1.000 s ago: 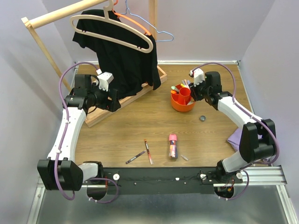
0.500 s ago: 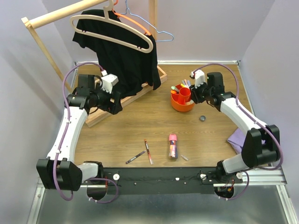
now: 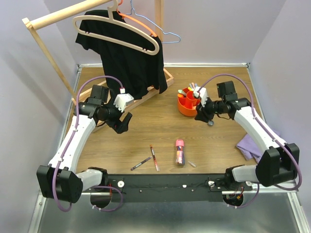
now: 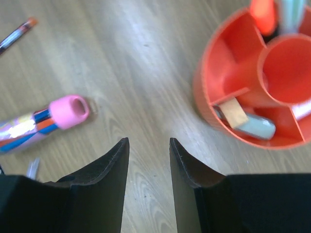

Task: Sort the stationery into containers
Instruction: Pick up the pen from the center of the board.

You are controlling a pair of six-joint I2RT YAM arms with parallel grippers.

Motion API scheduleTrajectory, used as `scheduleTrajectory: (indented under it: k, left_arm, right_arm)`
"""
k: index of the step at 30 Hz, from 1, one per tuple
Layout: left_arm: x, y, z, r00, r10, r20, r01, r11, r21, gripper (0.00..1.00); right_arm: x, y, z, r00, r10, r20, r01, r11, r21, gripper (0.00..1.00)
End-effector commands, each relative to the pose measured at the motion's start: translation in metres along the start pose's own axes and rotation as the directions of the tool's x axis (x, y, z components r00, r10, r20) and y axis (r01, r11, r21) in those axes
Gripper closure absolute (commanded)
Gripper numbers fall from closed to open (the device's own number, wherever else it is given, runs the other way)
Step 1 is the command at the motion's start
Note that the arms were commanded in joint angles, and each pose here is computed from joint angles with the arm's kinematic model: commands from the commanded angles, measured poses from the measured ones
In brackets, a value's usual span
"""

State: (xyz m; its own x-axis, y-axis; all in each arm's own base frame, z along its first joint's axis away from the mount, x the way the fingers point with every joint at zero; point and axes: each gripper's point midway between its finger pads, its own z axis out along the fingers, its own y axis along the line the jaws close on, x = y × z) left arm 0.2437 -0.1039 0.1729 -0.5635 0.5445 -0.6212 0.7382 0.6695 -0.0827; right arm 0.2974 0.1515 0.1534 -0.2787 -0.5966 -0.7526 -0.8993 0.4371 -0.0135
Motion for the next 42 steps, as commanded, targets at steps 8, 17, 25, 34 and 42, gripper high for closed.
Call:
scheduleTrajectory:
  k: [8, 17, 25, 34, 42]
  left_arm:
    - [-0.010, 0.016, -0.002, 0.998, -0.048, 0.033, 0.048, 0.999, -0.022, 0.03]
    - [-0.041, 0.033, -0.039, 0.936, -0.277, 0.218, 0.295, 0.954, -0.055, 0.03]
    - [-0.041, 0.079, -0.076, 0.770, -0.458, 0.444, 0.560, 0.819, -0.126, 0.02]
    - [-0.031, 0.082, -0.079, 0.759, -0.458, 0.462, 0.579, 0.800, -0.158, 0.02]
    - [-0.021, 0.071, -0.081, 0.752, -0.464, 0.468, 0.587, 0.795, -0.155, 0.03]
  right_arm:
    - [-0.051, 0.084, 0.046, 0.739, -0.669, 0.086, 0.643, 0.660, -0.388, 0.51]
    - [-0.040, 0.159, 0.112, 0.380, -0.902, 0.204, 0.744, 0.168, -0.646, 0.54]
    - [-0.014, 0.218, 0.134, 0.175, -0.886, 0.429, 0.759, -0.156, -0.633, 0.53]
    - [0.014, 0.248, 0.132, 0.103, -0.798, 0.593, 0.659, -0.392, -0.642, 0.57]
    - [0.018, 0.259, 0.138, 0.076, -0.747, 0.660, 0.630, -0.477, -0.613, 0.58]
